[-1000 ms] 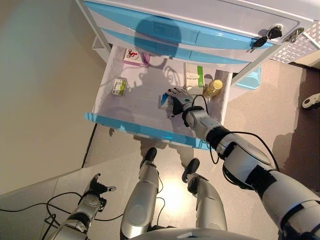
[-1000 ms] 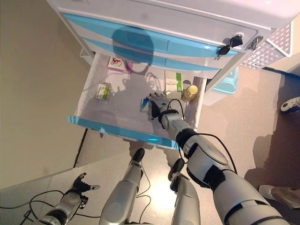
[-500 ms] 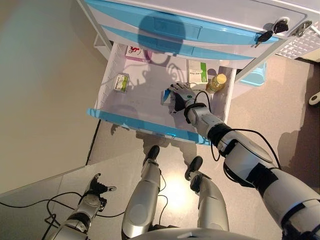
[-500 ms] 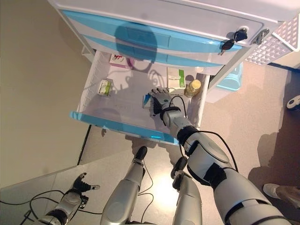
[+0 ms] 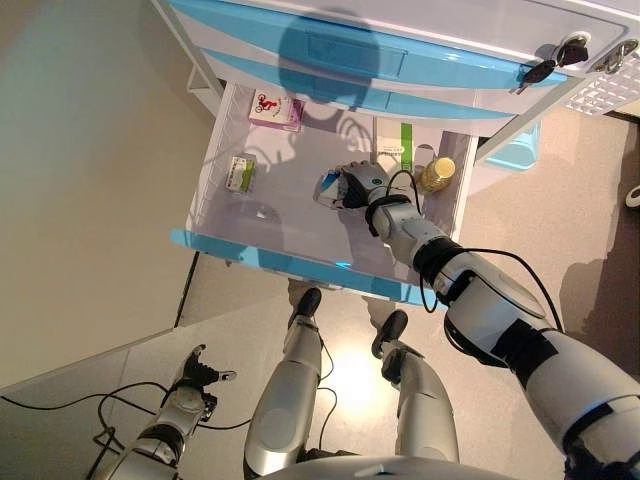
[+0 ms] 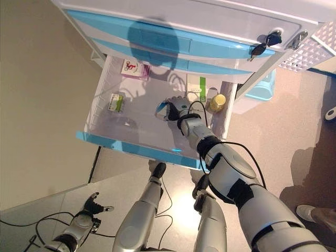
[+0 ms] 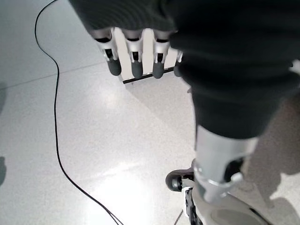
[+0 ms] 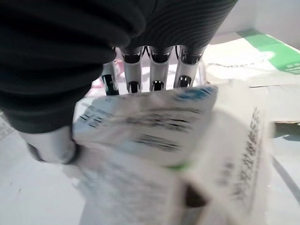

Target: Open the drawer and pick up the medicine

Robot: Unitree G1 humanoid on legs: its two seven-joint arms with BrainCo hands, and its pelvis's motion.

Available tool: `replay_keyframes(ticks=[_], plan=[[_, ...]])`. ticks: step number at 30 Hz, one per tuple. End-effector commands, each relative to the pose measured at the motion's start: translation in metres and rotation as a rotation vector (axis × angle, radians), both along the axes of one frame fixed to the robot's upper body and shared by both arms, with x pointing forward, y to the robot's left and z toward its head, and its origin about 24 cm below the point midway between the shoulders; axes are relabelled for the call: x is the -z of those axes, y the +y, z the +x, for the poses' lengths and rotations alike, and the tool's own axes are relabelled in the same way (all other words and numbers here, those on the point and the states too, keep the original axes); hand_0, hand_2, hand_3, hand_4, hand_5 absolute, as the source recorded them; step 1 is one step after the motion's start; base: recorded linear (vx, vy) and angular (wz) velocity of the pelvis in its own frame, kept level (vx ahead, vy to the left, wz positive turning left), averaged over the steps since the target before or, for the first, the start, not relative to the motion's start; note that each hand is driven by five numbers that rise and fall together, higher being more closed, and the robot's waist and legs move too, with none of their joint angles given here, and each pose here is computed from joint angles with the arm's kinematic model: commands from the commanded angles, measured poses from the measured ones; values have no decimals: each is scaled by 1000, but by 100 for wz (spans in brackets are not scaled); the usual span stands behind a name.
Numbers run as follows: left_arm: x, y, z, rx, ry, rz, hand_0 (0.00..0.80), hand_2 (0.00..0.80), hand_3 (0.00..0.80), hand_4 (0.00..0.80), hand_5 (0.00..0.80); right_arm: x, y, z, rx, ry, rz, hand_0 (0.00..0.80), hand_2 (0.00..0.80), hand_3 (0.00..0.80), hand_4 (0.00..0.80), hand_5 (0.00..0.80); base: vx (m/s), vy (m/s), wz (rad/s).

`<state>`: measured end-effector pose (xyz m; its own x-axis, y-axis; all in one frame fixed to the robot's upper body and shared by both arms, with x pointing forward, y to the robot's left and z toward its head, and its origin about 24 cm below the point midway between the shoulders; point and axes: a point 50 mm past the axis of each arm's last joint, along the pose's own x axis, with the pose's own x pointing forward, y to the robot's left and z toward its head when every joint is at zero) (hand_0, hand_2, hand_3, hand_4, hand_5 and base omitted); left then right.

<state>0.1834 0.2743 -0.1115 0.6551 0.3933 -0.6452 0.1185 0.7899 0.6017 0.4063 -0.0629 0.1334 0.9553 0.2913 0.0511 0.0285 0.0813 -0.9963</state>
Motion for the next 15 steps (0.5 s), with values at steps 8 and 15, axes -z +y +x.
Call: replay_keyframes(ticks=[8,15], plan=[[-1,6,-2,-26,-1,15,0,0,0,0,0,0,-8,3,47,19,3,800,800,800,800,800,0,0,0],[-1,6,-2,-26,-2,17,0,0,0,0,0,-2,-5,3,31,10,17,800,800,800,800,800,0,0,0]])
